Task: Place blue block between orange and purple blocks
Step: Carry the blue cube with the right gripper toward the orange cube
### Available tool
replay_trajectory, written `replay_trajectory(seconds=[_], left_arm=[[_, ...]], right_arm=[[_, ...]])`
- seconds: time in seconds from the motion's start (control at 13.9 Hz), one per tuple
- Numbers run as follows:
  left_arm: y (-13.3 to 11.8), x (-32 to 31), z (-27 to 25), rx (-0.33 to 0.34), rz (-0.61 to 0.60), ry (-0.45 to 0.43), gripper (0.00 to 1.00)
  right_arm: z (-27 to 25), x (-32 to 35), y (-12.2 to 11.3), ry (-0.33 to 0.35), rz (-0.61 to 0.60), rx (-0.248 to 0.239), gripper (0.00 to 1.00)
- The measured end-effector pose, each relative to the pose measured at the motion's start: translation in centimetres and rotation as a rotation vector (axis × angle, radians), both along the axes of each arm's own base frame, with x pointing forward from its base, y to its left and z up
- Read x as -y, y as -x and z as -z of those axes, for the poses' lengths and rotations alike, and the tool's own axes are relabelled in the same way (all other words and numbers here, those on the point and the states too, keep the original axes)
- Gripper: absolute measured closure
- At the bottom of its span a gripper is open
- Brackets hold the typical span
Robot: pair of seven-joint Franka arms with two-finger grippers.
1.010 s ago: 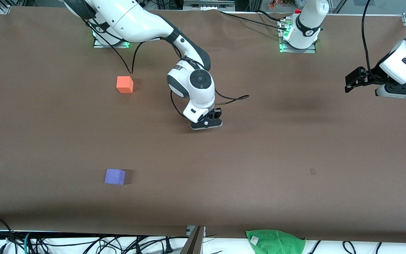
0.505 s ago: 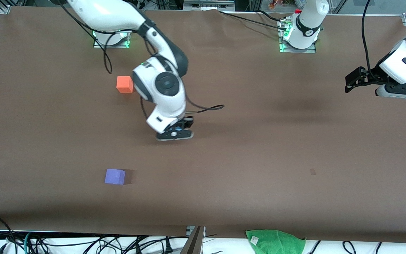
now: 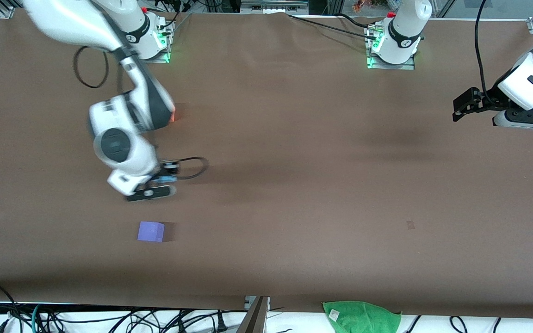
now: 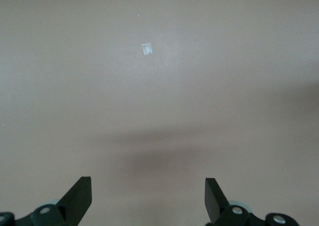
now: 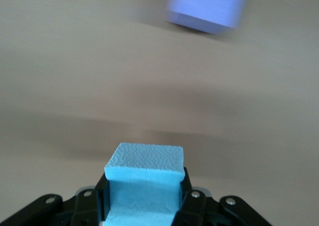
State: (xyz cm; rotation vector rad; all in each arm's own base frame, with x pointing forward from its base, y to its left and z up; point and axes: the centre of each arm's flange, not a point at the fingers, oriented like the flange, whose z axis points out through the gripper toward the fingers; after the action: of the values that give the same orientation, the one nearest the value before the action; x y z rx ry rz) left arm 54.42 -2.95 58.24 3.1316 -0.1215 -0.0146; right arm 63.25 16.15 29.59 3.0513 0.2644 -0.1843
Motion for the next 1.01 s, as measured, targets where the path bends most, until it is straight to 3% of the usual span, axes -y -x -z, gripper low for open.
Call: replay_trajectory(seconds=[0.22,0.79,1.01], left_arm=[[0.0,0.0,0.0,0.000,0.000,0.000,0.00],[0.0,0.0,0.0,0.000,0.000,0.000,0.00],[0.0,0.0,0.0,0.000,0.000,0.000,0.00]], right_arm=[[1.6,4.6,0.4,-0.045,0.056,-0.007,0.46],[7.0,3.3,5.1,-0.100,0.062,0.066,0.46],[7.3,3.3,5.8,-0.100,0.086,0.076,0.46]])
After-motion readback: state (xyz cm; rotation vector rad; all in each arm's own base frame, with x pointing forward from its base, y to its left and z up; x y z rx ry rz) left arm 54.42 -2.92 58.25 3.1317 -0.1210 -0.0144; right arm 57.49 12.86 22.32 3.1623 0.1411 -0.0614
